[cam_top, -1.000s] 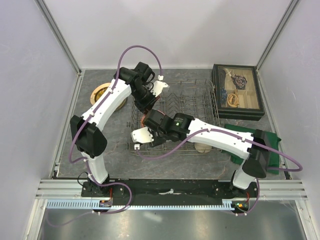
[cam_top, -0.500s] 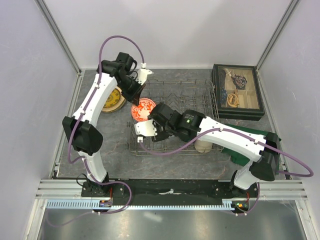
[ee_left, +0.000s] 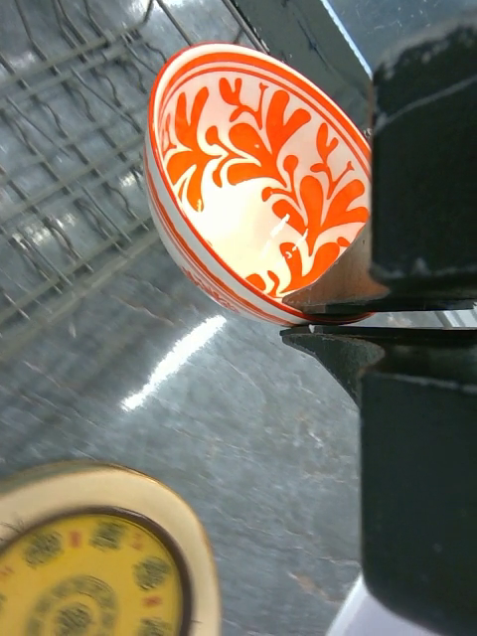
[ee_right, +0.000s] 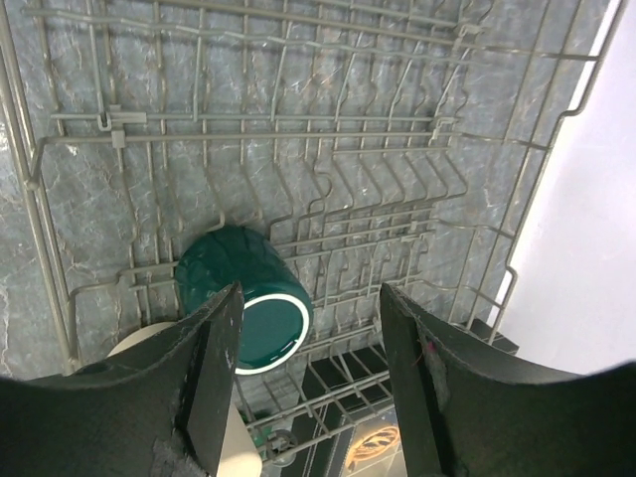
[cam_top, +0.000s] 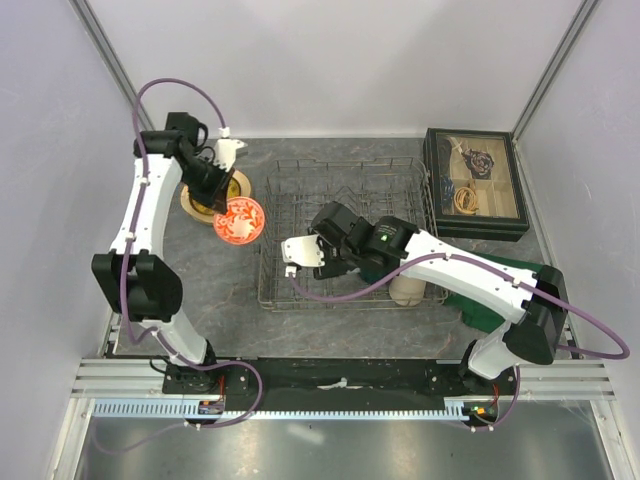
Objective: Unload the mixed dishes from the dish rack
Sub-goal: Place the bowl at the center of the board.
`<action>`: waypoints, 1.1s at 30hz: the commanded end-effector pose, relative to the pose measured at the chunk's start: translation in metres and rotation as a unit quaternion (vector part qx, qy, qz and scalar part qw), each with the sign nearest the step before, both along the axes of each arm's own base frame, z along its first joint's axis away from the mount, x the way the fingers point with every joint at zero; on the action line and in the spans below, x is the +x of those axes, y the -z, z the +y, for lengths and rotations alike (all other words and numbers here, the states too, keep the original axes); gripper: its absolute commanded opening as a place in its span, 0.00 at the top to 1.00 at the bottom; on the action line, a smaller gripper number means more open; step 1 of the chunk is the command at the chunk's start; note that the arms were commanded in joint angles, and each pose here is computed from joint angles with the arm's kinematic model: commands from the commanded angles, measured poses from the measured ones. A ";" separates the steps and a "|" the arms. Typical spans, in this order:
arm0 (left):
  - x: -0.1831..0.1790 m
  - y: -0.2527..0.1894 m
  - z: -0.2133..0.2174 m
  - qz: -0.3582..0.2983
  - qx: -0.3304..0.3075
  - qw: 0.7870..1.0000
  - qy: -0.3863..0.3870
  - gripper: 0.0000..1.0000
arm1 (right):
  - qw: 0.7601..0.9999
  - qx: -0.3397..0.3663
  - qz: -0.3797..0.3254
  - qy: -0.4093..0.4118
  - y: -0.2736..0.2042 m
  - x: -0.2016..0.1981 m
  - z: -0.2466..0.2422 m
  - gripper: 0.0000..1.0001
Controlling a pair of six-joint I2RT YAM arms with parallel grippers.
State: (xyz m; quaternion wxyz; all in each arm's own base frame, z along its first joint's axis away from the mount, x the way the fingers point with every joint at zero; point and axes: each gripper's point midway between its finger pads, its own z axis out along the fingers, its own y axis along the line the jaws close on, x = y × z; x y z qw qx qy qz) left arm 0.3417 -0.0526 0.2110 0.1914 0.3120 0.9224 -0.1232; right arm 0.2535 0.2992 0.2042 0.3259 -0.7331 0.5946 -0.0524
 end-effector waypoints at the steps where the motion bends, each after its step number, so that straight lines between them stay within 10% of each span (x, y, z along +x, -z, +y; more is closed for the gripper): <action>1: -0.049 -0.007 0.037 0.043 -0.005 0.999 -0.014 0.98 | 0.999 0.035 -0.004 0.007 -0.010 0.002 0.003 0.35; 33: -0.008 0.119 0.155 0.056 -0.012 0.983 -0.173 0.98 | 1.000 0.025 0.012 0.010 0.017 0.002 0.001 0.34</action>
